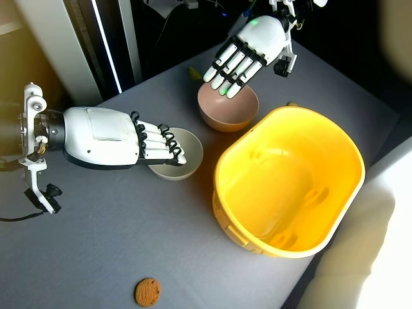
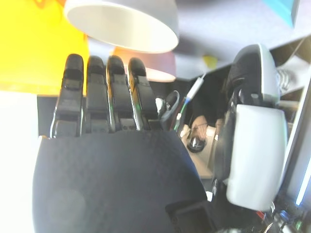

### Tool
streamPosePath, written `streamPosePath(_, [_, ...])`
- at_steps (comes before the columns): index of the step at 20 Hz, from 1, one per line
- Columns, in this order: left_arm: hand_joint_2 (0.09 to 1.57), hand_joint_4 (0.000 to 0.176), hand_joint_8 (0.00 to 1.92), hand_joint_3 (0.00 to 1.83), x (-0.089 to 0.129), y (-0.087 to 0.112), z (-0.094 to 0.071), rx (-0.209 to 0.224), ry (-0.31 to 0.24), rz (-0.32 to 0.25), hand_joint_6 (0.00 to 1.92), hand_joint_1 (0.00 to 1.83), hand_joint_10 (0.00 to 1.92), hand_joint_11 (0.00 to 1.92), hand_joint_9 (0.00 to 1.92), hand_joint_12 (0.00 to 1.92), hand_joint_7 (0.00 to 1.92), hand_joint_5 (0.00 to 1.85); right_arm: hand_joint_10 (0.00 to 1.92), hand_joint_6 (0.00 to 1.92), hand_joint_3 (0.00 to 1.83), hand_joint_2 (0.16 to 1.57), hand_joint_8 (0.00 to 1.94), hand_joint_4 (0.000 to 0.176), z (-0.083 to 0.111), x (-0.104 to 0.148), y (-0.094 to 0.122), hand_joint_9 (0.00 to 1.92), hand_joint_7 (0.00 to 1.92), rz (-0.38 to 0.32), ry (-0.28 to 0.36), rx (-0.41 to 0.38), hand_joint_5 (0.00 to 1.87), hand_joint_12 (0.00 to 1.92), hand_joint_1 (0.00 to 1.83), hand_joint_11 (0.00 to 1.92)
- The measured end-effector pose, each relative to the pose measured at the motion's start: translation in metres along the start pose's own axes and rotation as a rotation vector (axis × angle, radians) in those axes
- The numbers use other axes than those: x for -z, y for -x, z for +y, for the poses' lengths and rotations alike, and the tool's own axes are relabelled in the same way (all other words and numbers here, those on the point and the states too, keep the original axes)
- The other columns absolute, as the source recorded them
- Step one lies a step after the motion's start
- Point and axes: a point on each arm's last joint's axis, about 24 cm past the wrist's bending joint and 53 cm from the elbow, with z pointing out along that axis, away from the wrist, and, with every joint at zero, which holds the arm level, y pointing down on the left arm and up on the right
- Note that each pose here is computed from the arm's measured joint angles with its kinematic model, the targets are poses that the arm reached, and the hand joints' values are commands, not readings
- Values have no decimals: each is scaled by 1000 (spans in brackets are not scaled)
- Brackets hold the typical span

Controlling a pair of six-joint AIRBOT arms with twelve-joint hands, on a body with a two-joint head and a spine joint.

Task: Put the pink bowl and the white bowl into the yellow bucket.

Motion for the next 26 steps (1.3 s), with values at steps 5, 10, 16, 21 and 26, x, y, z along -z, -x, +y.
streamPosePath(5, [1232, 0, 0, 10, -1, 0, -2, -6, -10, 21, 0, 0, 0, 0, 0, 0, 4, 37, 3, 8, 2, 1192, 6, 0, 2, -4, -3, 10, 34, 4, 6, 13, 64, 103, 0, 0])
streamPosePath(10, [1209, 0, 0, 0, 1, 5, -3, -33, -17, 53, 0, 110, 0, 0, 0, 0, 0, 0, 0, 0, 1, 1144, 0, 0, 0, -9, -7, 31, 54, 5, -1, 26, 78, 149, 173, 0])
streamPosePath(16, [1068, 0, 0, 0, 2, 11, -1, -62, -15, 61, 0, 472, 0, 0, 0, 0, 0, 0, 0, 0, 0, 969, 0, 0, -4, -15, -27, 0, 5, 44, -19, 64, 8, 58, 526, 0])
streamPosePath(21, [975, 0, 0, 0, 4, 8, -1, -67, -30, 89, 0, 1034, 0, 0, 0, 0, 0, 0, 0, 0, 0, 902, 0, 0, -8, -15, -24, 0, 0, 32, -35, 50, 0, 10, 1078, 15])
streamPosePath(26, [921, 0, 8, 0, 13, 14, -2, -67, -37, 96, 14, 1068, 6, 0, 13, 314, 26, 32, 0, 0, 0, 912, 0, 0, -9, -23, -28, 0, 0, 33, -30, 47, 0, 42, 1208, 41])
